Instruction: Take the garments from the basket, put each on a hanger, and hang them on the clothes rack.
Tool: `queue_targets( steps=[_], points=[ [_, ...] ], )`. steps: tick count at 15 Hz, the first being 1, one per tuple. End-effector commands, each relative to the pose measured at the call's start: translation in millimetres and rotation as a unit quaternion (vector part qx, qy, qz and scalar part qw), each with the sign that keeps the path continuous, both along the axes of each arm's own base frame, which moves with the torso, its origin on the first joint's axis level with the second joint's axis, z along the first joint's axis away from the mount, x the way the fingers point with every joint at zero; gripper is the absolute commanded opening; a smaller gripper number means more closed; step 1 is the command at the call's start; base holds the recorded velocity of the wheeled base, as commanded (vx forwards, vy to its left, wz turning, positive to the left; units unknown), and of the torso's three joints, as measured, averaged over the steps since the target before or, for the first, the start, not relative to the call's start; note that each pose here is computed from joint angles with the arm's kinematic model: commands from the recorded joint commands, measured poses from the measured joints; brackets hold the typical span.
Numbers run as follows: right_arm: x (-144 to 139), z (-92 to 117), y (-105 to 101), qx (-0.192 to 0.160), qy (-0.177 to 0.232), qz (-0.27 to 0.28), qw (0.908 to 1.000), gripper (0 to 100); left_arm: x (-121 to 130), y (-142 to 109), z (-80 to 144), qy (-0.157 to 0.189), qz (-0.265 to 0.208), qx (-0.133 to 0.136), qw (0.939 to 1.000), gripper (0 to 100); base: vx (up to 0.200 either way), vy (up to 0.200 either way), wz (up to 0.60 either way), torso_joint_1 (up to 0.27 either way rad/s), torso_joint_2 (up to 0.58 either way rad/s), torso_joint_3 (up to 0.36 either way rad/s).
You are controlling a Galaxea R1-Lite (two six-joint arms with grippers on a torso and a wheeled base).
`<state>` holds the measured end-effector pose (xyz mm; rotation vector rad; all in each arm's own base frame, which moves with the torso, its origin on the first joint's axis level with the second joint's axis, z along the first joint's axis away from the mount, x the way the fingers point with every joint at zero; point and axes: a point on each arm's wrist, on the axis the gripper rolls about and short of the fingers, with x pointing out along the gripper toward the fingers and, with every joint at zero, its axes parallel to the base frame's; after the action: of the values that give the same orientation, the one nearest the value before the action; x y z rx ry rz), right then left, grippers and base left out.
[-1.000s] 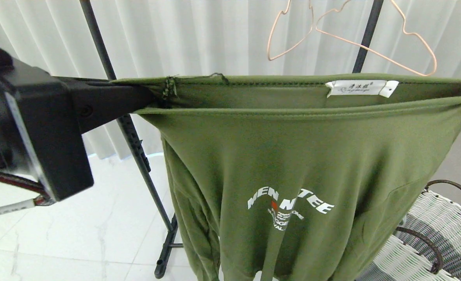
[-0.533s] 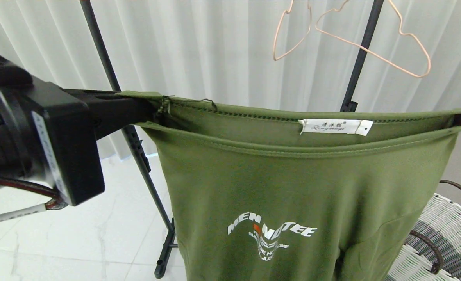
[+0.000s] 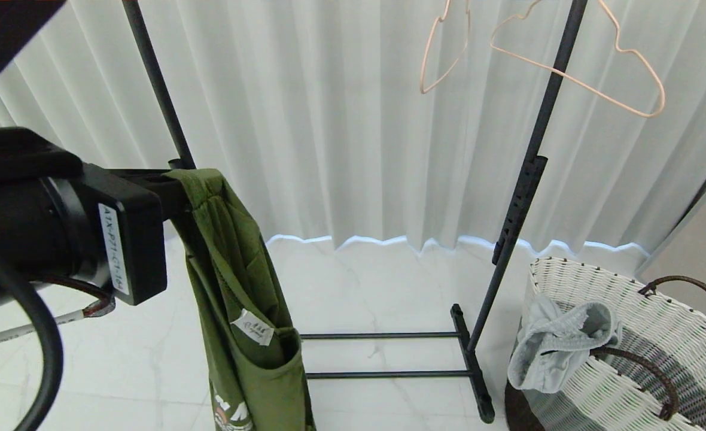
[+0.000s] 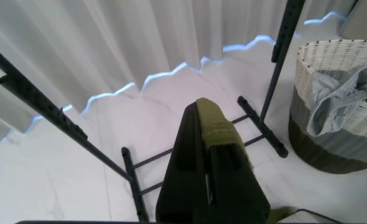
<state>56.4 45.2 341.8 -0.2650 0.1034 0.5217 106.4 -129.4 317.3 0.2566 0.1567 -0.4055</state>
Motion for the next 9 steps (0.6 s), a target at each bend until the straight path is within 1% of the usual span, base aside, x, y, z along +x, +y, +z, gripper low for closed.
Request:
queue_targets(
  steps=[1,2,4,6,7,9],
  points=[
    [14.8,-12.3,-17.5,-0.052,0.053,-0.156,0.9849,100,-7.1,10.2,-1.4,-0.005,0.000,-0.002,1.0000,0,0.000,0.000,0.00,0.000,0.00,0.000],
    [16.0,-17.6,-23.4,-0.075,0.072,-0.188,0.9765,100,-10.6,15.9,-2.1,-0.007,0.002,-0.004,1.0000,0,0.000,0.000,0.00,0.000,0.00,0.000],
    [18.2,-22.6,-28.2,-0.091,0.096,-0.219,0.9667,100,-14.1,23.5,-2.1,-0.012,0.007,-0.007,0.9999,0,0.000,0.000,0.00,0.000,0.00,0.000],
    [20.4,-23.8,-27.8,-0.104,0.099,-0.219,0.9652,100,-13.8,27.7,-0.7,-0.020,0.015,0.002,0.9997,0,0.000,0.000,0.00,0.000,0.00,0.000],
    [22.8,-24.2,-27.2,-0.106,0.102,-0.219,0.9647,100,-12.3,29.1,-0.3,-0.023,0.020,0.008,0.9995,0,0.000,0.000,0.00,0.000,0.00,0.000],
    [23.3,-23.7,-27.0,-0.104,0.101,-0.217,0.9654,100,-11.1,30.3,-0.3,-0.023,0.026,0.009,0.9993,0,0.000,0.000,0.00,0.000,0.00,0.000]
  ],
)
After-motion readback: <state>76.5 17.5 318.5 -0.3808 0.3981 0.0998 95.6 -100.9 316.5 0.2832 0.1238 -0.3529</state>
